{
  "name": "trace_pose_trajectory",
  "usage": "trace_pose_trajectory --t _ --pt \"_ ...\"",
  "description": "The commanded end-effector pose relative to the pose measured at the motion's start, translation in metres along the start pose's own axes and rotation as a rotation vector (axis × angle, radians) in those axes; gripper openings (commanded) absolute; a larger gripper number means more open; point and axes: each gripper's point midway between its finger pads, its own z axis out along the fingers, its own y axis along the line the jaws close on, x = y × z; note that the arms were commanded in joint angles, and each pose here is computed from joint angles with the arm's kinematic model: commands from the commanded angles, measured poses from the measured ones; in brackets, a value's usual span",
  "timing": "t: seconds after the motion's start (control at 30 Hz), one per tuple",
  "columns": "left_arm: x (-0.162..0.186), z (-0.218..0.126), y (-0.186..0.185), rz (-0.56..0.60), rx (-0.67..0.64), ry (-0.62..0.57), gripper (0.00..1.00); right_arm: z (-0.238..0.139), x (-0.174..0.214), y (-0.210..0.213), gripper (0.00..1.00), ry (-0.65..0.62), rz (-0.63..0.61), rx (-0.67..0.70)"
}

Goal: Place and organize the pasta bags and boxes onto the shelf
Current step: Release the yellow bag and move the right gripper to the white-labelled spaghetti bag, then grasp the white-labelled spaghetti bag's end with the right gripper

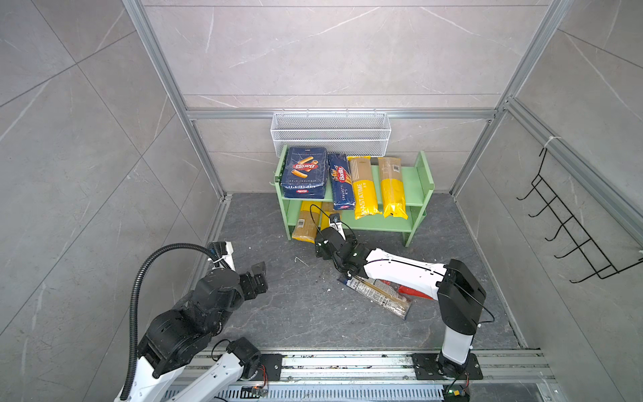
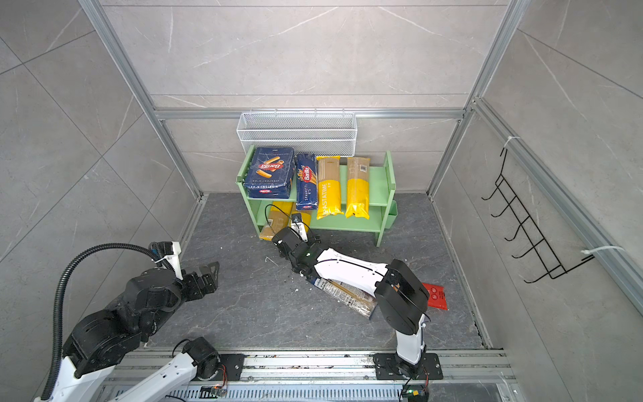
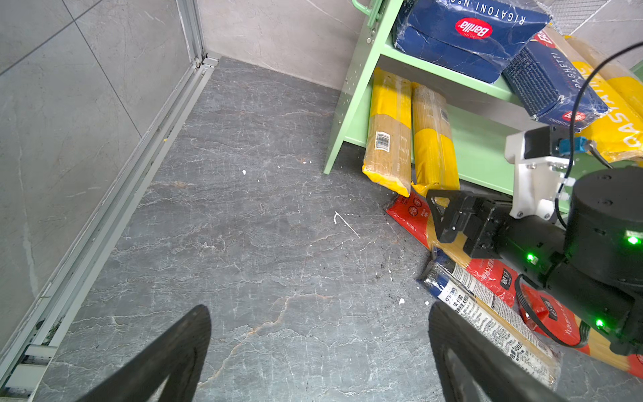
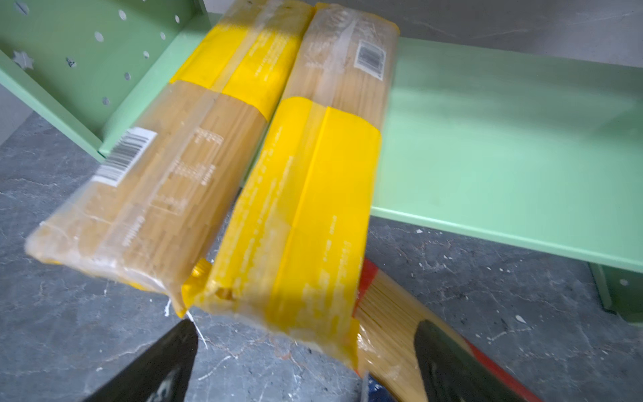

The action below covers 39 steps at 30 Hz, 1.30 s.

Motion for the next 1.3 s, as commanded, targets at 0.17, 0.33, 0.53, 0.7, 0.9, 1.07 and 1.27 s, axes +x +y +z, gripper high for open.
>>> trace_pose_trajectory --t 0.17,0.33,0.53,0.7,0.9,1.07,1.27 --pt "-0.003 0.003 -0.007 0.009 0.018 -0.007 0.99 -0.039 0.003 -0.01 0.99 -0.015 0.02 -0.04" --pt "0.003 0.012 -0.013 0.013 0.034 0.011 0.99 -0.073 0.032 -0.023 0.99 0.053 -0.026 -0.077" --pt "0.023 0.034 -0.029 0.006 0.086 0.065 0.99 -0.101 0.073 -0.078 0.99 0.186 -0.078 0.038" --pt "0.04 0.05 -0.038 -0.011 0.115 0.11 0.99 -0.116 0.117 -0.114 0.99 0.313 -0.046 0.117" --pt "0.056 0.06 -0.043 -0.032 0.141 0.142 1.0 -0.111 0.165 -0.137 0.99 0.4 -0.024 0.224" --pt "0.075 0.066 -0.047 -0.055 0.164 0.2 0.99 -0.103 0.183 -0.145 0.99 0.412 -0.021 0.268" --pt "0.104 0.078 -0.055 -0.113 0.215 0.269 1.0 -0.093 0.203 -0.15 0.99 0.437 0.0 0.269"
